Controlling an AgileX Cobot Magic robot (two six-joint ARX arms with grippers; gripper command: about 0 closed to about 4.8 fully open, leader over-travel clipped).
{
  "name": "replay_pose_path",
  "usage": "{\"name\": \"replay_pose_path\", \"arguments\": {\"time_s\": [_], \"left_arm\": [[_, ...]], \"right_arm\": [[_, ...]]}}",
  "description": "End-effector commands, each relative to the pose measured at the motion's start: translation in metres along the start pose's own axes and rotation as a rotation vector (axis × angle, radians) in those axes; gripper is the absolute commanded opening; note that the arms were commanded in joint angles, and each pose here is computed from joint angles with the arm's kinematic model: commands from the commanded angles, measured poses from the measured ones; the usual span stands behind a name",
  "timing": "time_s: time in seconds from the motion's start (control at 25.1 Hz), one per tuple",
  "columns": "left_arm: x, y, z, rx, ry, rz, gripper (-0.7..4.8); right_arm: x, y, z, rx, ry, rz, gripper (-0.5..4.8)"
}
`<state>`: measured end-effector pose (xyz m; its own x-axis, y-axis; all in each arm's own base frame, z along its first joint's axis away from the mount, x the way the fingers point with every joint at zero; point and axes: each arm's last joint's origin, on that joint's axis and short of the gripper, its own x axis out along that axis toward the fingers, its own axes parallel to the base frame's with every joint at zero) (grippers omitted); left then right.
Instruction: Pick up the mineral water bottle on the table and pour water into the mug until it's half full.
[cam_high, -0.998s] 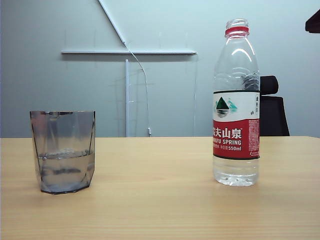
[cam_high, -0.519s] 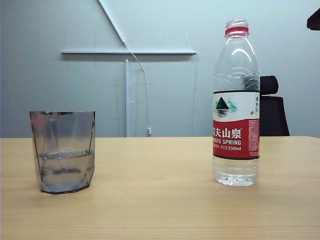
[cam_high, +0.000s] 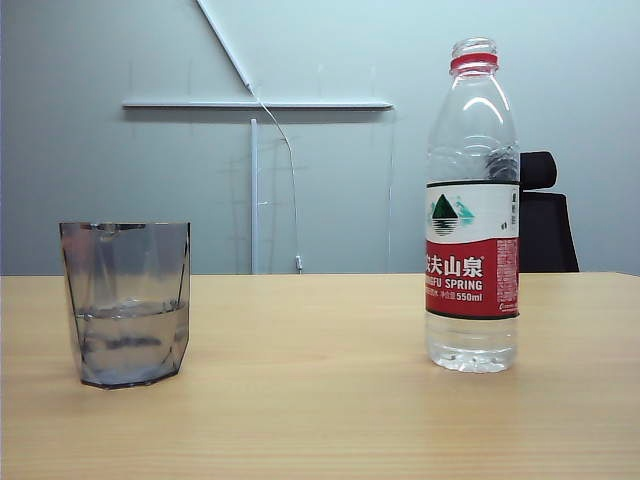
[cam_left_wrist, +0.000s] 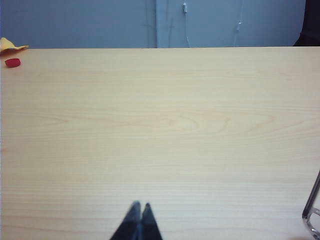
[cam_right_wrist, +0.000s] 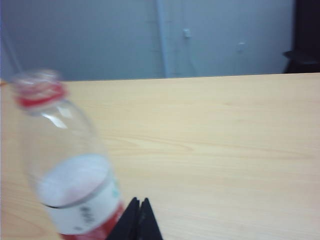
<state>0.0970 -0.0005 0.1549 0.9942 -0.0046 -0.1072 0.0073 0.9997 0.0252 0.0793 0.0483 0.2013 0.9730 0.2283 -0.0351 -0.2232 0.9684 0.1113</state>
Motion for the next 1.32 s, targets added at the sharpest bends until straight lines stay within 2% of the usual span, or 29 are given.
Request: {"name": "replay_pose_path", "arguments": {"time_s": [0.04,0.36,0.6,0.88,1.32], "left_arm": [[0.0,0.0,0.002,-0.003,-0.011,-0.005,-0.02],[0.0,0.0,0.002,-0.003,-0.01,-0.005,-0.02],[0.0,0.0,0.002,-0.003,-0.011,-0.005,-0.02],[0.0,0.0,0.002,-0.003,-0.011,-0.005,-0.02],[0.0,0.0,0.002,-0.003,-0.01,-0.005,-0.02]], "right_arm": [[0.008,-0.01,-0.009,-0.015,-0.005,0.046,-0.07],[0.012,-0.034,-0.026,-0.008,-0.039,0.02,-0.08],[0.008,-0.051,-0.026,-0.014,-0.086,-0.115,-0.07],[0.008,-0.056,-0.028,-0.021,-0.084,-0.181,-0.07],[0.008,-0.056,-0.029,-0.04,-0.074,-0.186,-0.08]]}}
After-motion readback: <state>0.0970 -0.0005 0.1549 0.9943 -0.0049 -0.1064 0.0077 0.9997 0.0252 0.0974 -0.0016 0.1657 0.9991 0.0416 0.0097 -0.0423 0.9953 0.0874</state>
